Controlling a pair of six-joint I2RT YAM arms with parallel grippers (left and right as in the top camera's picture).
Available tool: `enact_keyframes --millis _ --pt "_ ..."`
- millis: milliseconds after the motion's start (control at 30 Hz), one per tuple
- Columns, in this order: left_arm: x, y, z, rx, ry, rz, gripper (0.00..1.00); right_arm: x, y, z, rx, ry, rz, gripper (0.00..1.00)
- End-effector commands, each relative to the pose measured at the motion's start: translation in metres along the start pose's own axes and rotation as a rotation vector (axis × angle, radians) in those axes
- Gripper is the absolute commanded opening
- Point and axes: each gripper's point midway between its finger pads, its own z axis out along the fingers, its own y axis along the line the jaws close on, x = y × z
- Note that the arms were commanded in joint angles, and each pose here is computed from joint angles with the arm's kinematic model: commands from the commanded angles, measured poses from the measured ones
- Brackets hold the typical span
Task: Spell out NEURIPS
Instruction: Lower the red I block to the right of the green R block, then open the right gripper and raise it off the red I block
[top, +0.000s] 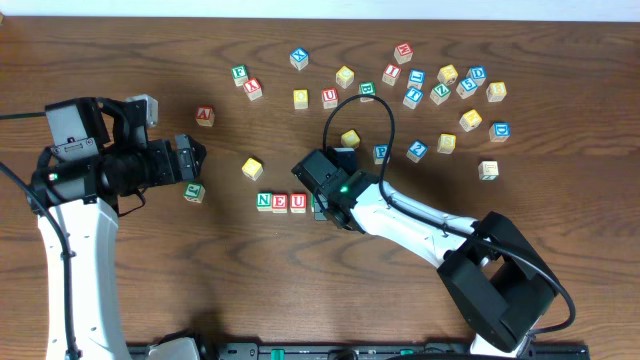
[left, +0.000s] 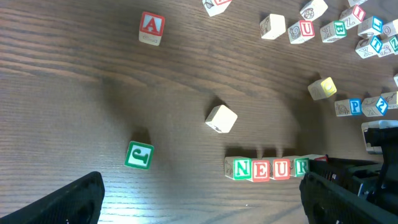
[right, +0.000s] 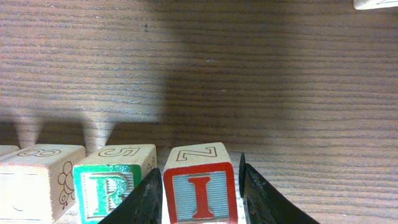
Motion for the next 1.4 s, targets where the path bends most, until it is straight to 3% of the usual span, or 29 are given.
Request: enact_keyframes --millis 0,733,1100,1367 --pt "-0.007 0.000 -0.006 -0.009 -0.023 0.002 0.99 0.000 -0.001 -0.002 0.012 -0.009 -0.005 0.35" --pt "-0.007 0.000 -0.006 -0.009 -0.023 0.002 0.99 -0.010 0.001 -0.018 -0.017 -0.048 0.000 0.35" --pt "-0.007 0.000 -0.006 -0.009 -0.023 0.002 0.99 -0.035 -0.008 -0.064 -0.016 -0.155 0.017 0.36" --pt "-0.007 0.000 -0.006 -0.009 -0.023 0.002 0.99 -0.071 -0.015 -0.120 0.005 -0.287 -0.031 0.49"
